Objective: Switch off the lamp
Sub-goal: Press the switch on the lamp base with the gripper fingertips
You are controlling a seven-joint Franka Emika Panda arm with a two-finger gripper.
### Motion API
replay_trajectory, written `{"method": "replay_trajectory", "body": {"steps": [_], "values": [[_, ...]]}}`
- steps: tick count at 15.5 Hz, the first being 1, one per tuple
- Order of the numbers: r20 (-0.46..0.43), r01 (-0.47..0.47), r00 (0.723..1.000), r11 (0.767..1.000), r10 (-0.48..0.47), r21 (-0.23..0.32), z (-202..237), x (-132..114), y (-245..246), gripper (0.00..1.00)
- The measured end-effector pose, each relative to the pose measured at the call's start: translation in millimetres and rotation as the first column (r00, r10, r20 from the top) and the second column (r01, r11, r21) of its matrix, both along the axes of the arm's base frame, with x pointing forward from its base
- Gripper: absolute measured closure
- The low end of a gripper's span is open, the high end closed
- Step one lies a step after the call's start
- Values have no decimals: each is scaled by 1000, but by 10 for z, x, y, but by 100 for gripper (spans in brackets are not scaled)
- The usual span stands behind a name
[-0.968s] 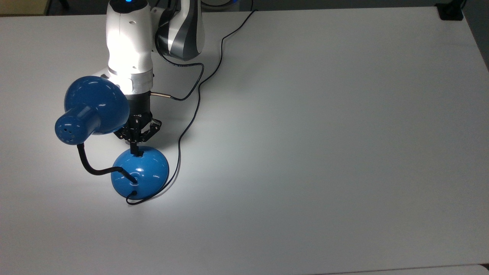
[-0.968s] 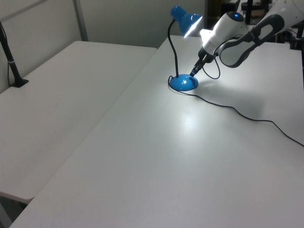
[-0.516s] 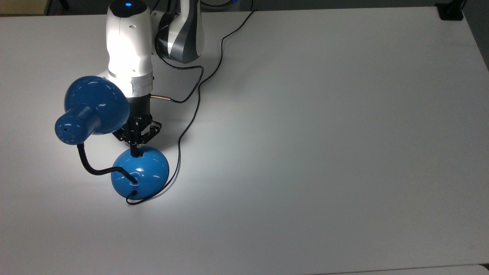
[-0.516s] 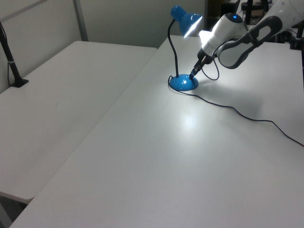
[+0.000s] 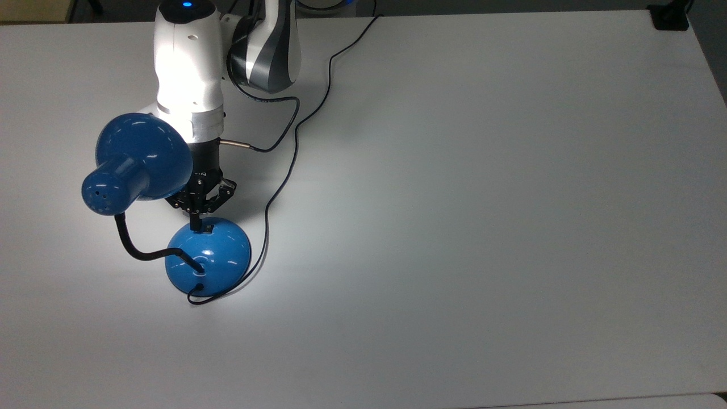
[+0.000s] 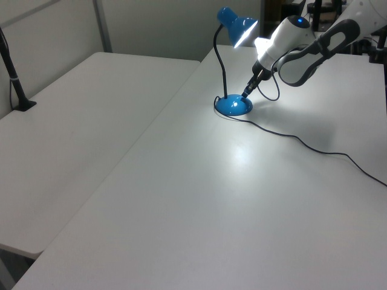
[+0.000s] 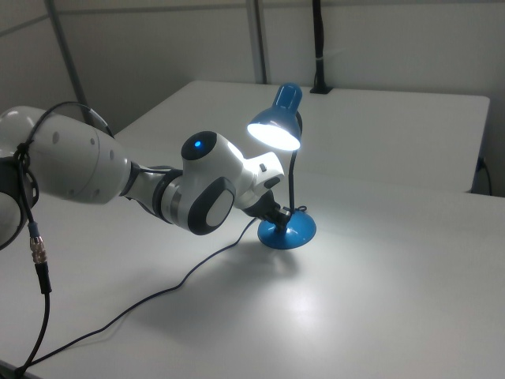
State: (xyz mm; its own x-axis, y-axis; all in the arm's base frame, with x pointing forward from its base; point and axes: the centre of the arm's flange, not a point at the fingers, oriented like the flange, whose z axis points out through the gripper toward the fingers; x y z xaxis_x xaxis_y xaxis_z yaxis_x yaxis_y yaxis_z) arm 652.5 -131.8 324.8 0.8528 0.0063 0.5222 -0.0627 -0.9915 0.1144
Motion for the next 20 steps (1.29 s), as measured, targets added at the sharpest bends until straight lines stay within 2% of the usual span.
{"method": "replay_trajectory", "body": {"steps": [20], "values": [[-18, -13, 1000, 1000, 13, 6, -64, -63, 92, 99]]}}
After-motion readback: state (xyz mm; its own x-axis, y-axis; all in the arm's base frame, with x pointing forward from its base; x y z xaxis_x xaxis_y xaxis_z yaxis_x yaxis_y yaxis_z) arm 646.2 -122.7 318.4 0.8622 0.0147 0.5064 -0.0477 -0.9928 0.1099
